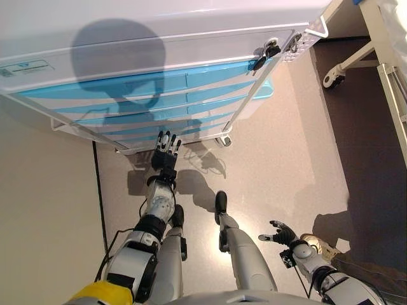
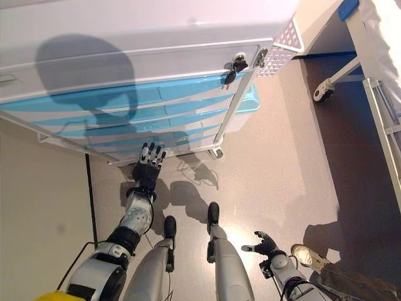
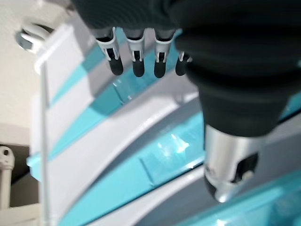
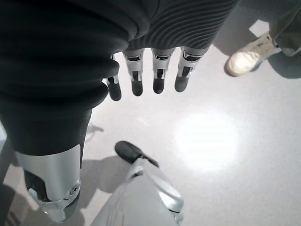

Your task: Open the drawer and pick up the medicine

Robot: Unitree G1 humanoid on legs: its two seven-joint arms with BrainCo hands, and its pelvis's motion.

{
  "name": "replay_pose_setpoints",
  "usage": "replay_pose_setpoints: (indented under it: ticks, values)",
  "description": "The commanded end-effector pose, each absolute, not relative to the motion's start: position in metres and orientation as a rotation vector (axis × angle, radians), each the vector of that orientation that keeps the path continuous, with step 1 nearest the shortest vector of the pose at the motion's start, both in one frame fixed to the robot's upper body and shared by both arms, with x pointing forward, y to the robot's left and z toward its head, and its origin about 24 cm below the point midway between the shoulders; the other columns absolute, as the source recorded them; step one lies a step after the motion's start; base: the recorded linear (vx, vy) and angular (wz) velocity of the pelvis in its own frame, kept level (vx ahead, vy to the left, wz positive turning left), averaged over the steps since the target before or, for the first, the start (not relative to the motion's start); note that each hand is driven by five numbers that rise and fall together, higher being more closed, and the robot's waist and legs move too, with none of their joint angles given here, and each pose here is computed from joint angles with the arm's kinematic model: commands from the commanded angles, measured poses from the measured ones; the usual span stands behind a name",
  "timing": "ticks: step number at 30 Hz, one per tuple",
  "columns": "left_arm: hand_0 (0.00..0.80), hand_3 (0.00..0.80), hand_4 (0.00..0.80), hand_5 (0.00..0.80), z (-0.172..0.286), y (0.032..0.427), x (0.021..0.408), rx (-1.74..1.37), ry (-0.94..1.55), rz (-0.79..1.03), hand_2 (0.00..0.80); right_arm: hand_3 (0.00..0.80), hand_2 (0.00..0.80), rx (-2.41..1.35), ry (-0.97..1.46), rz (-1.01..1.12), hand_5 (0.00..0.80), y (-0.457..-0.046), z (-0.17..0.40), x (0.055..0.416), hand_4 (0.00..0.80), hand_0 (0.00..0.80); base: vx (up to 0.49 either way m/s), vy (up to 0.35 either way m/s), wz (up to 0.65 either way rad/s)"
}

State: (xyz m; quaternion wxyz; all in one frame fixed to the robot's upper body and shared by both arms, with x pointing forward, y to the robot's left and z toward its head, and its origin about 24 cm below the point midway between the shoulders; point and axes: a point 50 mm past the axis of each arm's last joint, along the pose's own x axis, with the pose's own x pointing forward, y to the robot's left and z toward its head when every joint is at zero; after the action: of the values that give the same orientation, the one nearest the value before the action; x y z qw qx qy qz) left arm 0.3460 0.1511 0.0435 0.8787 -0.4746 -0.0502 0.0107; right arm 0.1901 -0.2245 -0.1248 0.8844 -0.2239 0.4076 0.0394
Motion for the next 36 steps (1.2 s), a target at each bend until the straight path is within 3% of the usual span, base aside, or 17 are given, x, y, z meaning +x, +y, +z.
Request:
replay_pose_setpoints:
  ticks: [1, 16, 36]
  values:
    - [0.0, 0.0, 0.0, 0.0, 0.09, 0.155, 0.362, -0.983, -0.282, -0.019, 0.0, 0.0, 0.0, -0.496, 0.842, 0.058, 0.0, -0.242, -0.122, 0.184, 0.0, 0.0, 0.0, 0.0, 0.0]
    - [0.0, 0.0, 0.0, 0.0, 0.153, 0.163, 0.375, -0.992, -0.494, -0.046, 0.0, 0.0, 0.0, -0.509, 0.846, 0.077, 0.0, -0.243, -0.122, 0.184, 0.0, 0.0, 0.0, 0.0, 0.0]
    - [0.0, 0.0, 0.0, 0.0, 0.167, 0.152, 0.362, -0.978, -0.579, -0.177, 0.0, 0.0, 0.0, -0.558, 0.906, 0.112, 0.0, -0.253, -0.127, 0.168, 0.0, 0.0, 0.003, -0.003, 0.01]
